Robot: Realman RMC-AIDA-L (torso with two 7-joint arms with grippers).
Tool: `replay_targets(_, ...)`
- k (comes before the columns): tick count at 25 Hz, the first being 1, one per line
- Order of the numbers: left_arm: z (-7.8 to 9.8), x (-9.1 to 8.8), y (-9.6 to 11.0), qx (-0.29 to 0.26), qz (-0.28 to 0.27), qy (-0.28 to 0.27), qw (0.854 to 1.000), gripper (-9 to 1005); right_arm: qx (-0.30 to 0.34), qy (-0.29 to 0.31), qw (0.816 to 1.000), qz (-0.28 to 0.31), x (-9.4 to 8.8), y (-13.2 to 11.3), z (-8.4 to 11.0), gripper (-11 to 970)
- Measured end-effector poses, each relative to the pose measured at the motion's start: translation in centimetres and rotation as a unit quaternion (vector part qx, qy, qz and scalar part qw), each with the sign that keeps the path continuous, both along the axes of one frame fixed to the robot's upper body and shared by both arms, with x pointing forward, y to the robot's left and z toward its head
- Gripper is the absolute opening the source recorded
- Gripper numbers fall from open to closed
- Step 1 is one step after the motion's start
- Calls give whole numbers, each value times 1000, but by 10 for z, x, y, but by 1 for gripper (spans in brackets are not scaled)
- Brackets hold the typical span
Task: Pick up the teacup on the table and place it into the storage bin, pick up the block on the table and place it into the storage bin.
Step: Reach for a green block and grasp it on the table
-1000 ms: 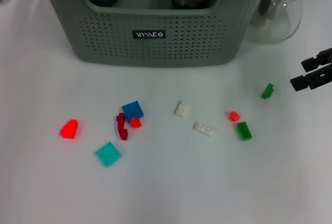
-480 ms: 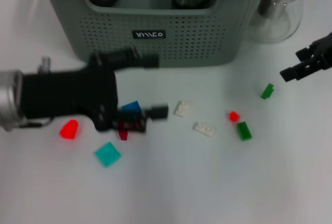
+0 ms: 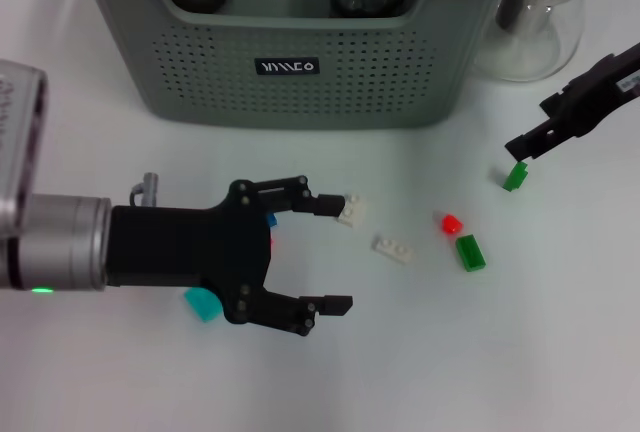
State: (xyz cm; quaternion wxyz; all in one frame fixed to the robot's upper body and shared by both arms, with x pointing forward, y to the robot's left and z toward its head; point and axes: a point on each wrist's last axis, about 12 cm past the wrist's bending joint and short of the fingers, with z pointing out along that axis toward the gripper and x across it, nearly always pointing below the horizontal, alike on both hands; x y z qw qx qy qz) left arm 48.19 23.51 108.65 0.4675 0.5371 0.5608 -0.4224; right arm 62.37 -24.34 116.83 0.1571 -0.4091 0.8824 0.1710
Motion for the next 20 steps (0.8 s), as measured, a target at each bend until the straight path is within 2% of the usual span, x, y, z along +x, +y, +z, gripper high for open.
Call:
replay_targets(7,-12,7,-3,32,16,1,999,895,-36,2,999,-2,1,16,-10,915)
replay_targets(20,-19,10,-5,33,29,12,999,895,-75,11,997,-14,-1,27,-37,915)
